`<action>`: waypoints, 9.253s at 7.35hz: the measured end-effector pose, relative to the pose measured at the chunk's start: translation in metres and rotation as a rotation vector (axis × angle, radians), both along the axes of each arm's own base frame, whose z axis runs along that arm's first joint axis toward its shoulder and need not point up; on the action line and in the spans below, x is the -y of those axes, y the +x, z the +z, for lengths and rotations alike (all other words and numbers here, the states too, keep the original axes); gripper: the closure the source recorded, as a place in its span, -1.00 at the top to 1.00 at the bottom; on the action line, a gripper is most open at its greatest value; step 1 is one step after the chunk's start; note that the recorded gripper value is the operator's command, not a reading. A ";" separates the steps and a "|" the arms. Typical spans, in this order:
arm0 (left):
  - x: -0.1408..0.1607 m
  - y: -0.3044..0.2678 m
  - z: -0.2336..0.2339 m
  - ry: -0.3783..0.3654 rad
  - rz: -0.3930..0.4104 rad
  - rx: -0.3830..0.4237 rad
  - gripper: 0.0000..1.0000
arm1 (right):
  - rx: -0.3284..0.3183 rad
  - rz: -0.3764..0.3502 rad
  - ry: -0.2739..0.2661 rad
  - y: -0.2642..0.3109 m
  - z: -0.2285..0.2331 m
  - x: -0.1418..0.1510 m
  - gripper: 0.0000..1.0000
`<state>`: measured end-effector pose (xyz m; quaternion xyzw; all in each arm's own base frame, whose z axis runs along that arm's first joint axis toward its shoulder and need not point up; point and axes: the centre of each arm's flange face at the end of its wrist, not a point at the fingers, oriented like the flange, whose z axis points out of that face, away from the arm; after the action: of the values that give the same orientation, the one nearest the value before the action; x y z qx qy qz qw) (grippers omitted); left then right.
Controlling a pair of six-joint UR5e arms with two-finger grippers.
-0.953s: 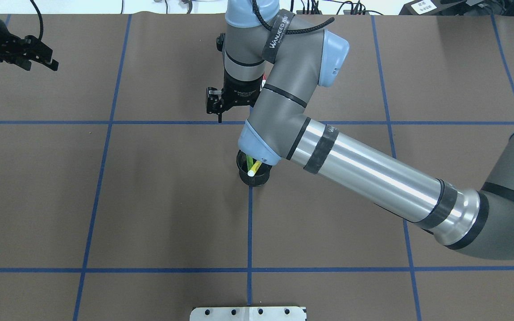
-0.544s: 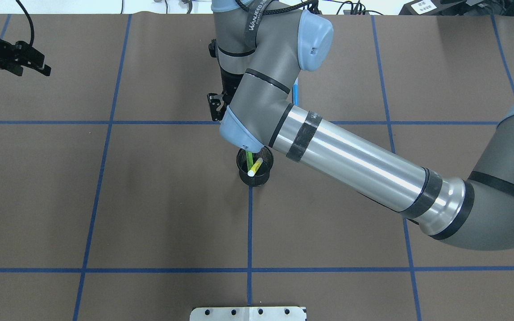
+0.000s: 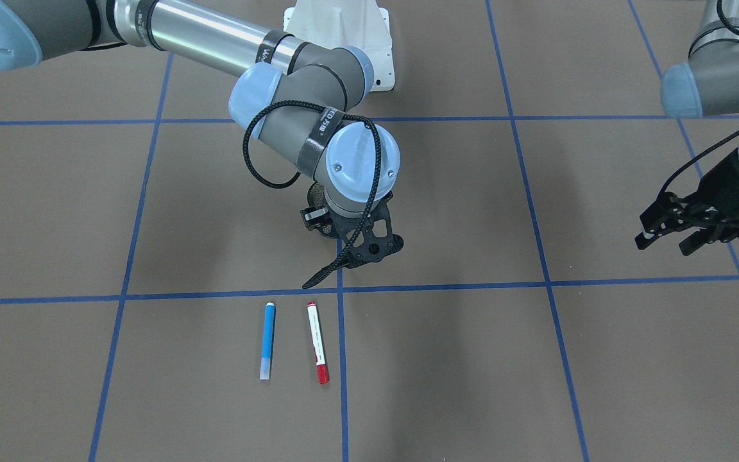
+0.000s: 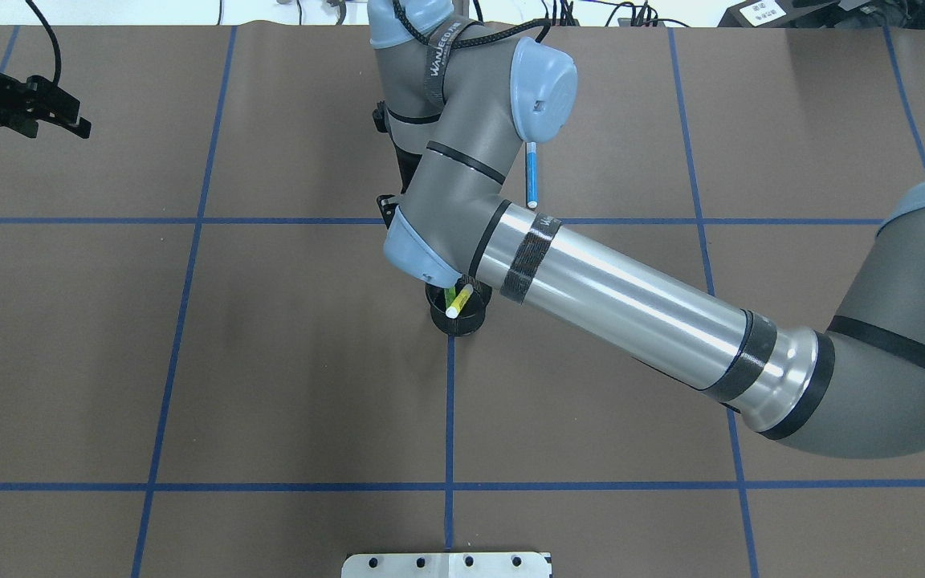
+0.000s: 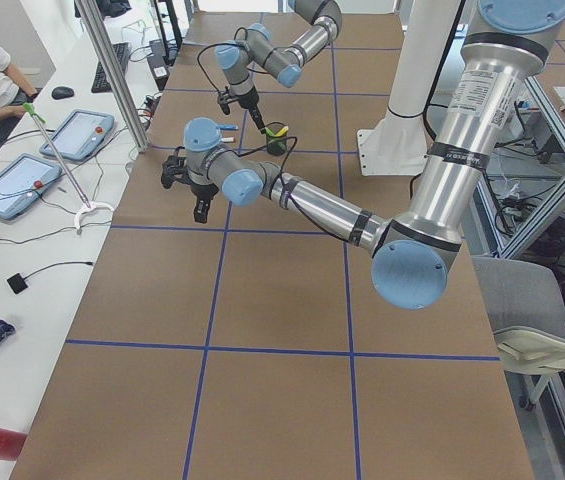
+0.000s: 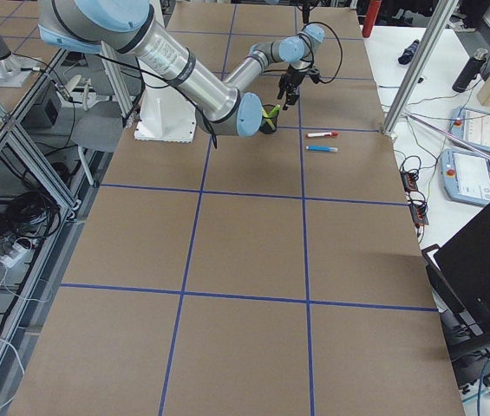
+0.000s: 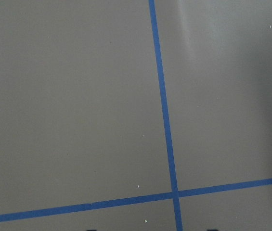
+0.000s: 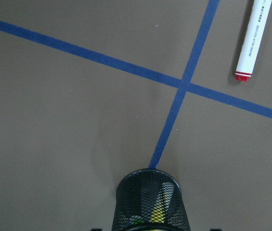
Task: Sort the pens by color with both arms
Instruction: 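Lower the right gripper into the cup and grasp the green pen, then lift the green pen out and carry it farther from the robot, then lay the green pen beside the white marker and open the right gripper, then withdraw the right arm while the left gripper reaches over the cup, then lower the left gripper into the cup and grasp the yellow highlighter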
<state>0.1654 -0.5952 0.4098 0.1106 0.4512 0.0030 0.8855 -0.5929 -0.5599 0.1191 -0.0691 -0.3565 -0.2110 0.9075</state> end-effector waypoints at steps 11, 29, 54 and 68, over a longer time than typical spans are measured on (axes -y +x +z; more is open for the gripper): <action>-0.001 0.001 -0.008 -0.002 -0.024 -0.001 0.64 | -0.018 -0.002 -0.013 0.004 -0.001 -0.003 -1.00; 0.000 0.005 -0.015 -0.012 -0.033 -0.015 0.67 | 0.098 1.056 0.924 -0.044 0.025 -0.002 -1.00; -0.061 0.245 -0.204 -0.175 -0.253 -0.150 0.98 | 0.189 0.589 0.444 0.300 0.169 0.029 0.96; -0.222 0.433 -0.299 -0.012 -0.336 0.020 -0.02 | 0.090 0.574 0.142 0.376 0.282 0.029 0.97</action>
<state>0.5987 -0.3732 0.1107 0.1792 0.4174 -0.1469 0.8787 -0.2171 -0.5892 0.4009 0.1078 -0.3856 0.0271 0.9160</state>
